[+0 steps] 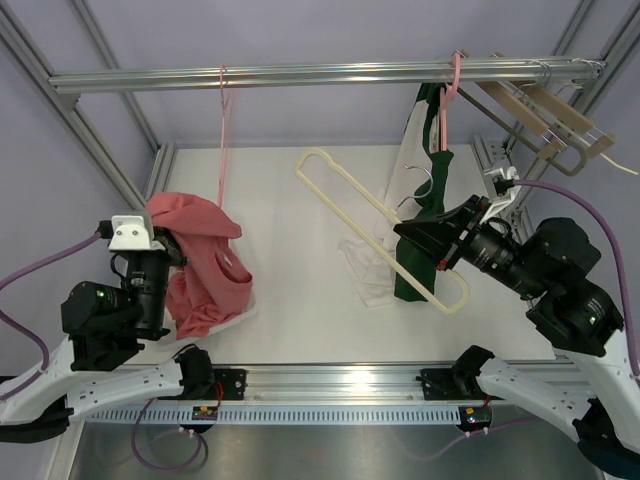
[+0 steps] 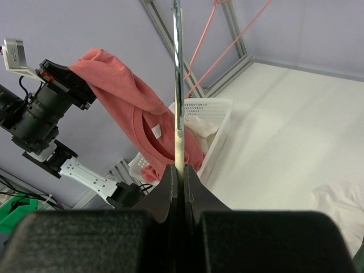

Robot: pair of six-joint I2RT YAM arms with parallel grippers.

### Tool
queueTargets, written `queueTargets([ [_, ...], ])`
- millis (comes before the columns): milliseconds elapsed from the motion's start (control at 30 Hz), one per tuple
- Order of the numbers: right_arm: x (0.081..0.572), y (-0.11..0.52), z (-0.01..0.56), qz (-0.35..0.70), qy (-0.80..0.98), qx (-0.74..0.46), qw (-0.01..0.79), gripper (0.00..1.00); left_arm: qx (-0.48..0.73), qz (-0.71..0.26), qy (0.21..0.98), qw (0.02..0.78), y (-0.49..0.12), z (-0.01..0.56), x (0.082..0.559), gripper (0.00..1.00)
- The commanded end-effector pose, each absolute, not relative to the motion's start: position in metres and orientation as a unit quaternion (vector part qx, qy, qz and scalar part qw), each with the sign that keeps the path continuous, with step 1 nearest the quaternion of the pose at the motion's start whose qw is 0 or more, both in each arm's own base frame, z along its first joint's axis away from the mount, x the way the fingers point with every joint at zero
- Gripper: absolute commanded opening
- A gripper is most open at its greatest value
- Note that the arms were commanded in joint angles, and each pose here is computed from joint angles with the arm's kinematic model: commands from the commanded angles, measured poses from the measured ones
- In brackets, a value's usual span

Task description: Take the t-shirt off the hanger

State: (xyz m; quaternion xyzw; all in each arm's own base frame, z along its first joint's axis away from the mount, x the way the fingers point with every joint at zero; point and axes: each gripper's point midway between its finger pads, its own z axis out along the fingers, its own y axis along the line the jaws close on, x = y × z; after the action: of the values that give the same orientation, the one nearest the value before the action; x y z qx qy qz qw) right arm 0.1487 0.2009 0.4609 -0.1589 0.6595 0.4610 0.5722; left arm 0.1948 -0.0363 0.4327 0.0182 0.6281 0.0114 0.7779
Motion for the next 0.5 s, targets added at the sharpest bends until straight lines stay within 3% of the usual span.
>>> queueTargets([
  [0,0.147,0.201,0.479,0.47,0.634,-0.168,0.591,0.0,-0.069,-0.025,0.652,0.755,-0.025,0.408,0.193,0.0],
  [167,0.173,0.213,0.473,0.438,0.663,-0.162,0.585,0.0,-0.092,0.028,0.706,0.702,-0.021,0.339,0.197,0.0],
  [333,0.202,0.222,0.469,0.399,0.686,-0.153,0.589,0.0,-0.15,-0.009,0.733,0.664,-0.03,0.307,0.203,0.0],
  [467,0.212,0.226,0.464,0.386,0.693,-0.153,0.59,0.0,-0.227,0.004,0.723,0.652,0.009,0.291,0.185,0.0],
])
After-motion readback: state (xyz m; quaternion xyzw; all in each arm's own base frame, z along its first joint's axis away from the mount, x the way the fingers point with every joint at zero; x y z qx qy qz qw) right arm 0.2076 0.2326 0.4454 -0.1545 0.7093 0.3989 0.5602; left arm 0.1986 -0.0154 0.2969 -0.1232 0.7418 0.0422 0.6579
